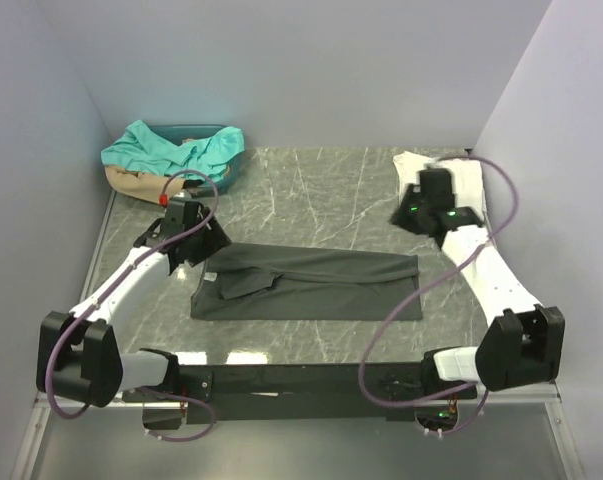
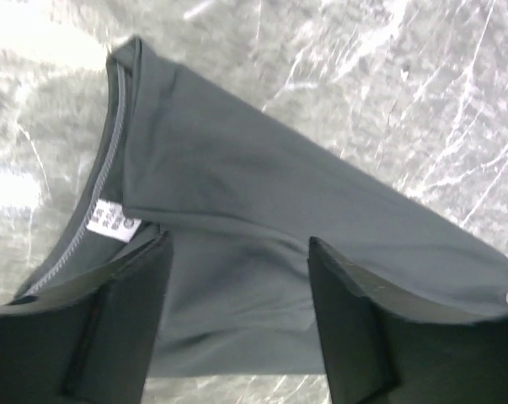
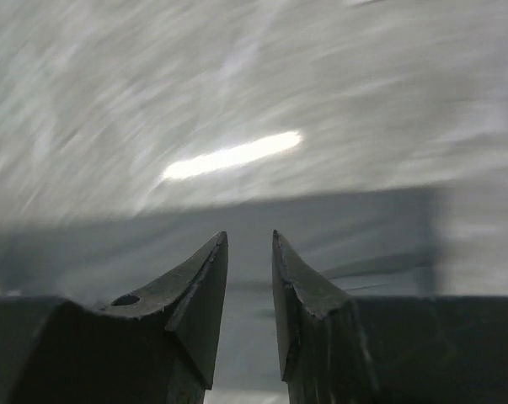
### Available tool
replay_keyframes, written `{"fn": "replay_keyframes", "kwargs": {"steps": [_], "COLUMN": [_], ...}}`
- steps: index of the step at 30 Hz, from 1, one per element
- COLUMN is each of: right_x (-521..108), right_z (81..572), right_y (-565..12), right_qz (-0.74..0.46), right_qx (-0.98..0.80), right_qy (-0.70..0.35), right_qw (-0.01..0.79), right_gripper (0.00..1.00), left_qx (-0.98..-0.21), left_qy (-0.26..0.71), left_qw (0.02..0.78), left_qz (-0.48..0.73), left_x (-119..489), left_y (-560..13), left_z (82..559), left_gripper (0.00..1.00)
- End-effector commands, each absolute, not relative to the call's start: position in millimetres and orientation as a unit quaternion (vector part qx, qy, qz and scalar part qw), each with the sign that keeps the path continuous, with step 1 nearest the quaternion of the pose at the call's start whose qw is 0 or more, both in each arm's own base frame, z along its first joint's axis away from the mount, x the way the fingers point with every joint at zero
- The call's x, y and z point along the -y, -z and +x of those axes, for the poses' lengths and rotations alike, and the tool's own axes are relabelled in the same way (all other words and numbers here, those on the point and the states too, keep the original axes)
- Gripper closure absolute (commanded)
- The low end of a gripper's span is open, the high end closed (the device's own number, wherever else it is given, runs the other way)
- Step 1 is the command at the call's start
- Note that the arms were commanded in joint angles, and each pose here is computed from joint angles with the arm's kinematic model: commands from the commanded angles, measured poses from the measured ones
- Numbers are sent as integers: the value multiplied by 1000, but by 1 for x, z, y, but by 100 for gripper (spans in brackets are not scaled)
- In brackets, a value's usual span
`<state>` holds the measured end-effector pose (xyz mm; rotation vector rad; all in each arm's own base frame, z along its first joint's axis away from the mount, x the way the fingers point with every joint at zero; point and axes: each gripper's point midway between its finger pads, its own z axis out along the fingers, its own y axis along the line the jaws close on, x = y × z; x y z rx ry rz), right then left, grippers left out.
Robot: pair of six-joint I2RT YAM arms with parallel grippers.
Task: Fold and stack the t-shirts
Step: Fold the tshirt
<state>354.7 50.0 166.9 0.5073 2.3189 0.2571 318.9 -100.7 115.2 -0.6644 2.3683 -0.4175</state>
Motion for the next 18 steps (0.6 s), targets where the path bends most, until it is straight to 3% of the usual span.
{"fn": "replay_keyframes", "kwargs": {"steps": [1, 10, 18], "right_x": [-136, -321, -386], "right_z": [328, 257, 231], "right_y": [-167, -156, -130], "right_qz": [119, -64, -131], "right_qx": [-912, -910, -915], "right_qy": [-198, -339, -348], "right_qw": [339, 228, 155], "right_gripper": [65, 65, 62], "left_qx": [-904, -916, -928], "left_qy": [185, 228, 233], "left_qw": [294, 247, 212], "left_qz": [-250, -220, -197], "left_x": [110, 124, 128], "left_y": [-107, -97, -83], "left_z": [302, 267, 246], "left_gripper": [27, 20, 20]}}
